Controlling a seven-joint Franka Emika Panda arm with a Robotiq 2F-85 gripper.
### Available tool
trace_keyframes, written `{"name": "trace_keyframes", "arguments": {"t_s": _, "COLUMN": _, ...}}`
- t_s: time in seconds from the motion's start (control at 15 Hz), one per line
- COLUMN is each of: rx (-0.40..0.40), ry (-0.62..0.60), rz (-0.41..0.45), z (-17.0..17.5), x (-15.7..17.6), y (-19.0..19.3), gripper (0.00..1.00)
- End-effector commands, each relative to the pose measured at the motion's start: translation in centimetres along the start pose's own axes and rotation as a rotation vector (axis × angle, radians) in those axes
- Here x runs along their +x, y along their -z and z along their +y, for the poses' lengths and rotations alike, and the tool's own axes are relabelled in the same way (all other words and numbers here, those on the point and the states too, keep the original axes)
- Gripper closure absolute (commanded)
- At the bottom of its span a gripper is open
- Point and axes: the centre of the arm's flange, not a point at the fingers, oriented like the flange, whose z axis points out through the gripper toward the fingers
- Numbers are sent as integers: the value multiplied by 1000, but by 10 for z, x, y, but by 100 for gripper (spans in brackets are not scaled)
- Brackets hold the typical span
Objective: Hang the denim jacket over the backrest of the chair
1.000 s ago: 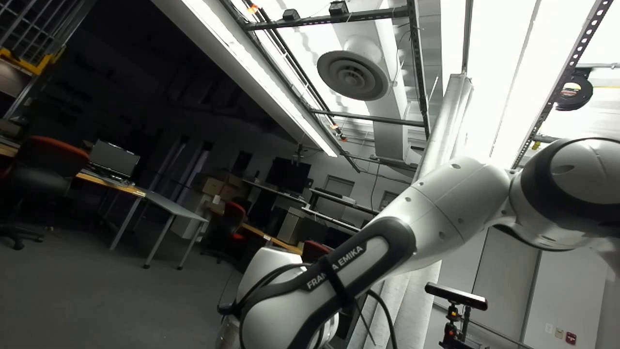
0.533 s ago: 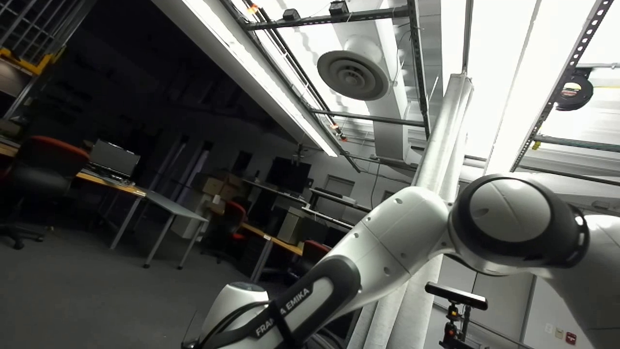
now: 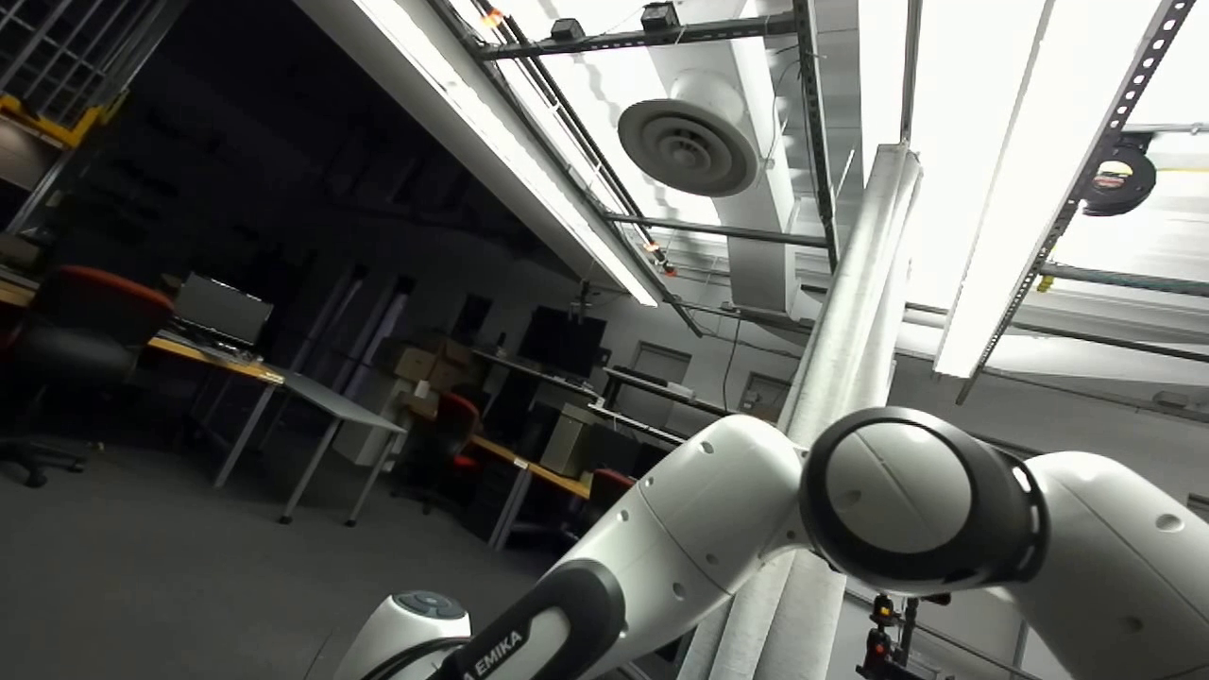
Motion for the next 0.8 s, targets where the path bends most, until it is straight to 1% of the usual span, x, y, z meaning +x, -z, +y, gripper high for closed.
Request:
{"name": "trace_keyframes", "arguments": {"t_s": 0.0, "rx": -11, "ry": 38, "rz": 18, "z": 3, "x": 16, "y": -25, "gripper": 5}}
{"name": "trace_keyframes", "arguments": {"t_s": 0.07, "rx": -8, "ry": 35, "rz": 14, "z": 4, "x": 16, "y": -30, "gripper": 8}}
{"name": "trace_keyframes", "arguments": {"t_s": 0.13, "rx": -2, "ry": 33, "rz": 11, "z": 5, "x": 17, "y": -34, "gripper": 8}}
{"name": "trace_keyframes", "arguments": {"t_s": 0.2, "rx": -2, "ry": 30, "rz": 6, "z": 15, "x": 13, "y": -38, "gripper": 16}}
{"name": "trace_keyframes", "arguments": {"t_s": 0.27, "rx": 2, "ry": 25, "rz": 1, "z": 18, "x": 12, "y": -42, "gripper": 30}}
{"name": "trace_keyframes", "arguments": {"t_s": 0.33, "rx": 1, "ry": 21, "rz": -2, "z": 16, "x": 13, "y": -45, "gripper": 40}}
{"name": "trace_keyframes", "arguments": {"t_s": 0.4, "rx": 1, "ry": 16, "rz": -3, "z": 18, "x": 12, "y": -48, "gripper": 48}}
{"name": "trace_keyframes", "arguments": {"t_s": 0.47, "rx": 0, "ry": 11, "rz": -2, "z": 19, "x": 12, "y": -50, "gripper": 58}}
{"name": "trace_keyframes", "arguments": {"t_s": 0.73, "rx": -2, "ry": 3, "rz": 12, "z": 20, "x": 14, "y": -47, "gripper": 87}}
